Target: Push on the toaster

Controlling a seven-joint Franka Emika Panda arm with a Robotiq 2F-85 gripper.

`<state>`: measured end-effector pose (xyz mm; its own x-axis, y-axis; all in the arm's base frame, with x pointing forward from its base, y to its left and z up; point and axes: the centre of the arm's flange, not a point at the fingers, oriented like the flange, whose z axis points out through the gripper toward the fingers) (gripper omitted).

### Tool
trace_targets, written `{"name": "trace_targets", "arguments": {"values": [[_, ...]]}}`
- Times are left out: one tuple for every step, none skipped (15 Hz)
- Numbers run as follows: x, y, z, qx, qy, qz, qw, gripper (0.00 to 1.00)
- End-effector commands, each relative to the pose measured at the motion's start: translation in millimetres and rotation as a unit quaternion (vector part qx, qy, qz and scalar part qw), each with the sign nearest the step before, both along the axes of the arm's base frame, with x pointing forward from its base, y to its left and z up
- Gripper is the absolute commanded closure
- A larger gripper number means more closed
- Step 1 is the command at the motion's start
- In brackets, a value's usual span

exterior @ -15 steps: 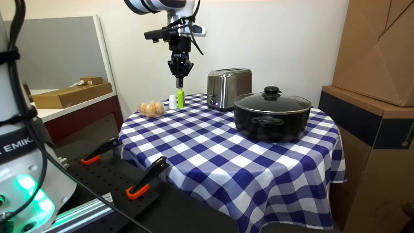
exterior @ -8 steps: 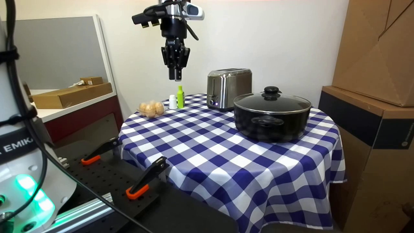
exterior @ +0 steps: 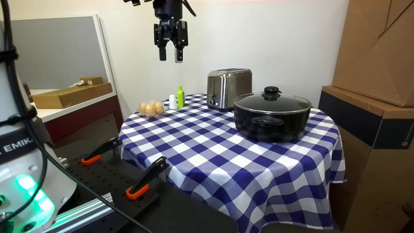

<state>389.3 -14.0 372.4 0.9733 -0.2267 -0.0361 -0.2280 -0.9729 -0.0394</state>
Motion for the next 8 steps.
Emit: {"name": "trace_targets", "arguments": {"values": [[-14,-16,21,-0.014,0.002,0.010,0.9999,0.00],[-16,-17,23,-0.018,0.004,0.011,0.9998,0.00],[-16,-19,26,-0.023,0.008,0.013,0.9996,0.00],[-17,-19,28,-0.026,0.013,0.020,0.9994,0.00],[-18,-19,29,-0.029,0.023,0.028,0.9989,0.00],[-13,-15,18,-0.023,0.013,0.009,0.9996,0.00],[-13,-15,19,-0.023,0.014,0.010,0.9996,0.00],[-14,-15,19,-0.023,0.014,0.010,0.9996,0.00]]}}
